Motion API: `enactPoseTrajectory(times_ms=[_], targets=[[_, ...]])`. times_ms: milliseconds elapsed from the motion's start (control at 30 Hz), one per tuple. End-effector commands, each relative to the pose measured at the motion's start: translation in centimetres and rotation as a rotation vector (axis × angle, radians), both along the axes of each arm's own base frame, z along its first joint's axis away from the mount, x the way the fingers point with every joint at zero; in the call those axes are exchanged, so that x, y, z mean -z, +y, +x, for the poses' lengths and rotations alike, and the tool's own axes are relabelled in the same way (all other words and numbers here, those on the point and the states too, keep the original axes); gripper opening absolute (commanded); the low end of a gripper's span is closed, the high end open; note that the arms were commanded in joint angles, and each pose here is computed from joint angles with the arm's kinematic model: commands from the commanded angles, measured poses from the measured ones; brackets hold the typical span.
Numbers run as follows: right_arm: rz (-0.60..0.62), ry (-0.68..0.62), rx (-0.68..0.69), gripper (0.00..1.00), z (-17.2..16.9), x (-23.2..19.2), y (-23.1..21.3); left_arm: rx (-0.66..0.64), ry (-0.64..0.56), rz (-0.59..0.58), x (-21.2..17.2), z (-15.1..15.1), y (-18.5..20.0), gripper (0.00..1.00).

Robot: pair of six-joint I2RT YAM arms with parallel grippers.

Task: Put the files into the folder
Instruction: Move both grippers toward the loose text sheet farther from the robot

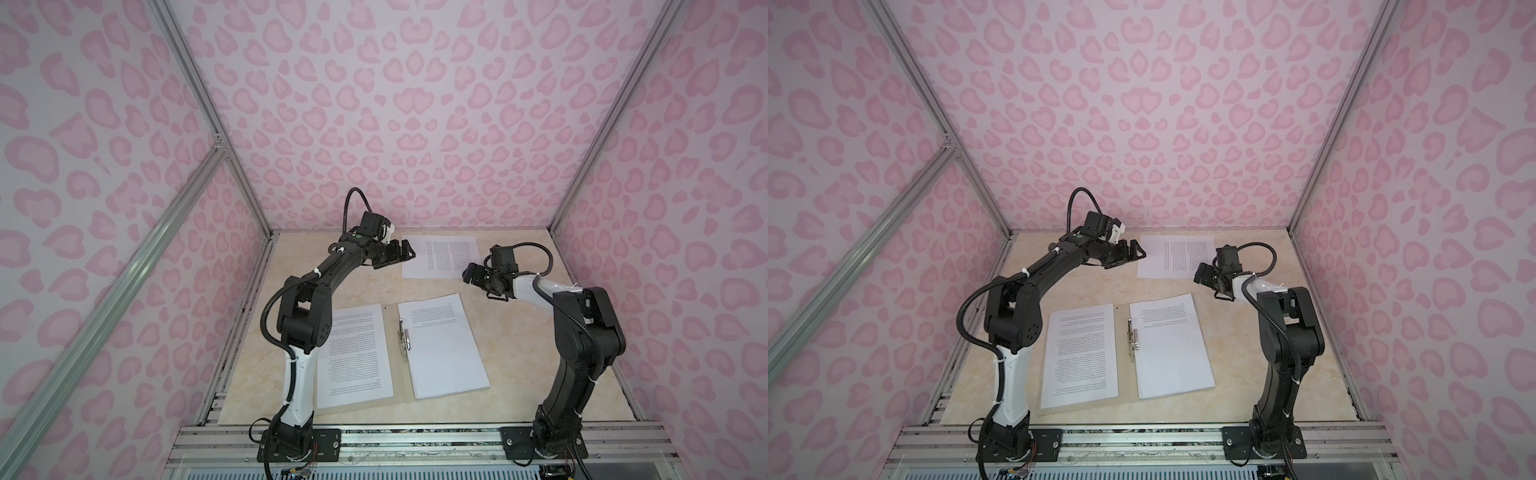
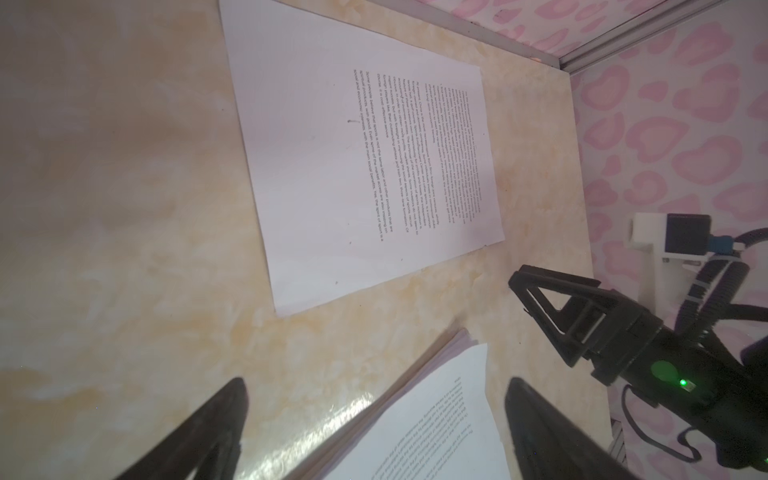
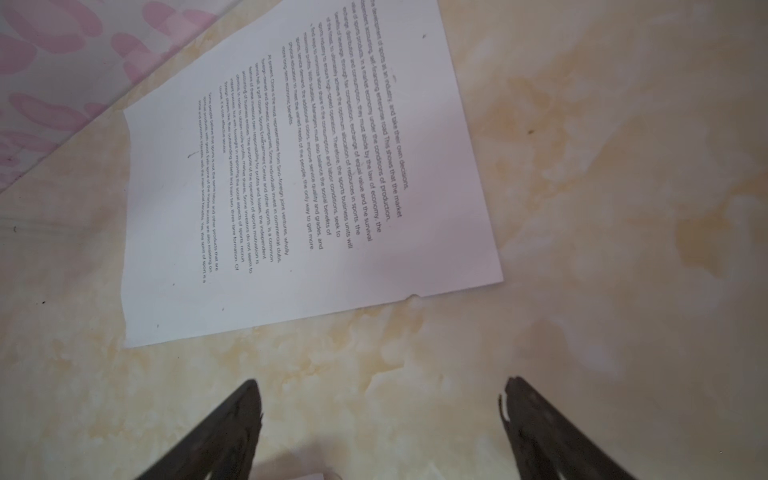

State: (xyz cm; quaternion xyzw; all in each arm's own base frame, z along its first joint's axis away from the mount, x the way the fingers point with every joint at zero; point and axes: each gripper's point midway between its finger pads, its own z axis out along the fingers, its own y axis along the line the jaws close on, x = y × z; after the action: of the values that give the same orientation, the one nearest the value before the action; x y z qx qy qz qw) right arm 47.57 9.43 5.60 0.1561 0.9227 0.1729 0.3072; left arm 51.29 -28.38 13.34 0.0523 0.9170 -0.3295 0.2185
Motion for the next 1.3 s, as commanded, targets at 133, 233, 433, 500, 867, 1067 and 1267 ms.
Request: enactPoseTrajectory(times_ms=[133, 233, 433, 500, 867, 1067, 1267], targets=[[0.086, 0.006, -0.014, 0.94, 0.1, 0.5, 0.8, 0.151, 0.021, 0.010, 3.8, 1.3, -3.4, 0.97], [0.106, 0.008, 0.001, 0.94, 0.2, 0.4, 0.6, 0.167, 0.044, 0.003, 5.6, 1.4, -4.2, 0.97], [0.106, 0.021, 0.065, 0.95, 0.3, 0.7, -0.9, 0.202, 0.065, 0.002, 7.5, 0.7, -5.7, 0.97], [0.109, 0.031, 0.095, 0.95, 0.6, 1.3, -1.6, 0.196, 0.082, 0.018, 8.2, 0.3, -5.7, 0.97], [0.171, 0.076, 0.212, 0.95, 3.3, 4.0, -3.1, 0.067, 0.252, 0.090, 11.5, -2.7, -3.8, 0.97], [0.280, 0.082, 0.227, 0.95, 4.7, 4.9, -0.9, 0.030, 0.300, 0.087, 12.0, -4.0, -5.3, 0.97], [0.394, 0.079, 0.223, 0.95, 4.9, 4.8, 1.6, -0.047, 0.337, 0.048, 12.1, -4.4, -5.9, 0.97]])
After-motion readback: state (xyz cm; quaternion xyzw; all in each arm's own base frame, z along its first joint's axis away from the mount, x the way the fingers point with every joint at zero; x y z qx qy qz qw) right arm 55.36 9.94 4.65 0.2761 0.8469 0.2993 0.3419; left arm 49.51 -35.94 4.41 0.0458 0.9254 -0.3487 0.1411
